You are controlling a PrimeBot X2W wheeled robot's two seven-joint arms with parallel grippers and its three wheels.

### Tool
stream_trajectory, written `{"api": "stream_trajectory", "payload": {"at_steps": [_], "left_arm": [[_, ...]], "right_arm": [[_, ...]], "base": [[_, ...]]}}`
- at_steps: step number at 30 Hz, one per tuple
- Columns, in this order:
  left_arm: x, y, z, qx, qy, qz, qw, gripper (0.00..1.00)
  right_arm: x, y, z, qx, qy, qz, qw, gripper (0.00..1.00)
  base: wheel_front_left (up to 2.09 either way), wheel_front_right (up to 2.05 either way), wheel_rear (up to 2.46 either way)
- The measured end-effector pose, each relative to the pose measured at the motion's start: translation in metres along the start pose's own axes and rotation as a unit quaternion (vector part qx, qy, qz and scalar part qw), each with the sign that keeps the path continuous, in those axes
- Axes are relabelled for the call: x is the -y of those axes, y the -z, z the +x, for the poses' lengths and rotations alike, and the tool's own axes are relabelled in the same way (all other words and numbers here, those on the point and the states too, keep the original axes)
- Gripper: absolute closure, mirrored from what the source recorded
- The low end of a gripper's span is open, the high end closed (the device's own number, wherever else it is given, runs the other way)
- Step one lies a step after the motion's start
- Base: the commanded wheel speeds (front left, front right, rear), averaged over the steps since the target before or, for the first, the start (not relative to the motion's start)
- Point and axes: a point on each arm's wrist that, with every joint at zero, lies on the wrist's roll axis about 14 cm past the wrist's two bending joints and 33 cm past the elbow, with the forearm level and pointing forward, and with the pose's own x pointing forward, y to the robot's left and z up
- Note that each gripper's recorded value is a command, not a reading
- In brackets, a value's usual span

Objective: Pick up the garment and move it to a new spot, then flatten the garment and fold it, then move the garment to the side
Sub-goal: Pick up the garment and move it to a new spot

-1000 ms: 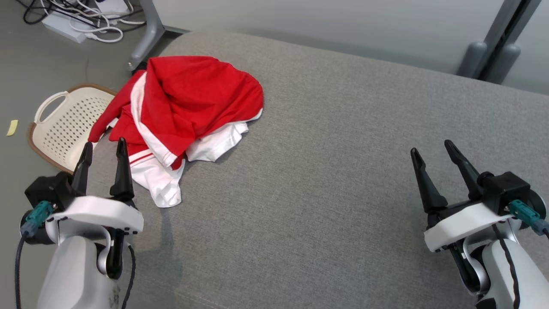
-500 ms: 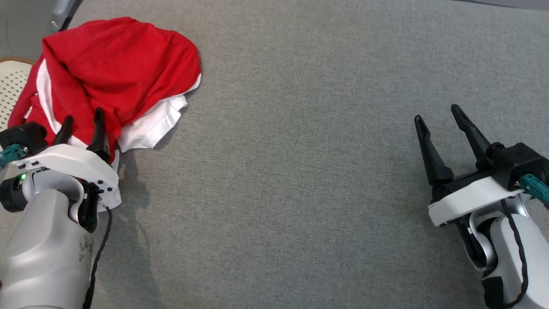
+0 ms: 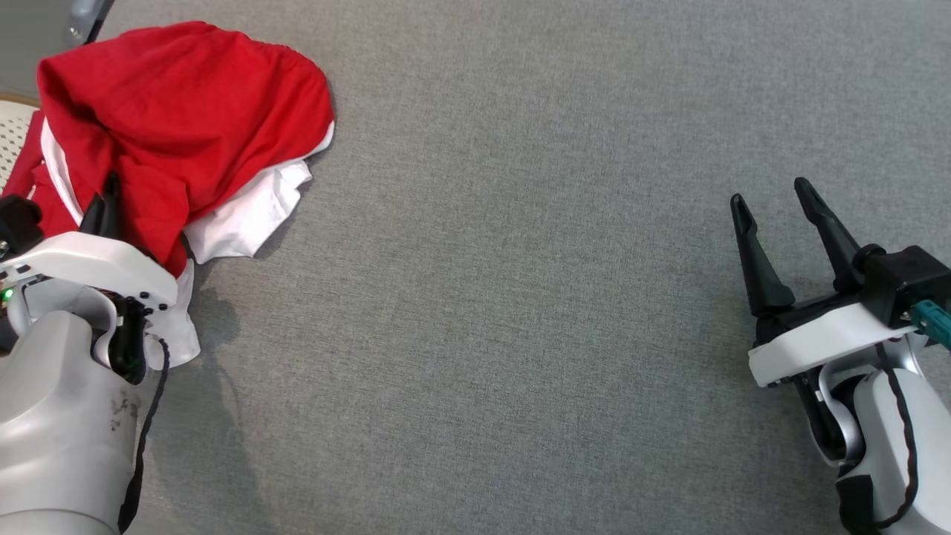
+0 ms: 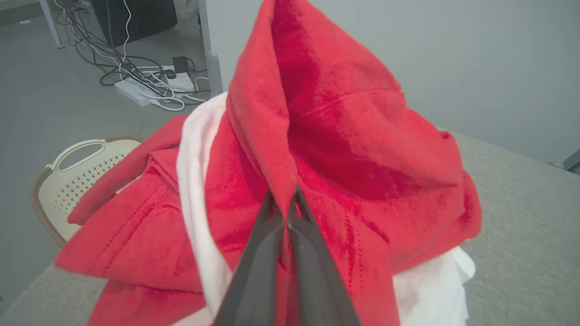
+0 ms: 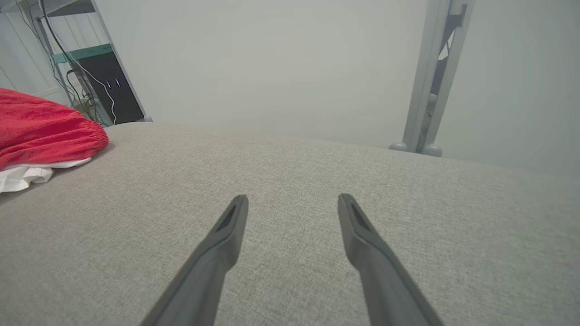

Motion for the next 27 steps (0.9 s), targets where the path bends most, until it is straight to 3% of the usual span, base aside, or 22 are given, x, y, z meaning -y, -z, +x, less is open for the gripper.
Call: {"api": "stream_trajectory", "payload": {"at_steps": [12, 22, 27], "left_arm": [[-0.001, -0.072, -0.048, 0.143, 0.02, 0.019, 0.989, 1.0], [0.017, -0.057, -0.111, 0.175, 0.056, 0.014, 0.983, 1.0], [0.043, -0.048, -0.134, 0.175, 0.092, 0.014, 0.98, 1.0]], "right_arm": [[-0.007, -0.033, -0.024, 0.037, 0.017, -0.004, 0.999, 0.0], [-0.011, -0.058, -0.063, 0.063, 0.041, -0.009, 0.997, 0.0], [-0.006, -0.071, -0.083, 0.082, 0.058, -0.017, 0.995, 0.0]], "base": [[0.0, 0.0, 0.0], [0.0, 0.0, 0.0], [0.0, 0.0, 0.0]]}}
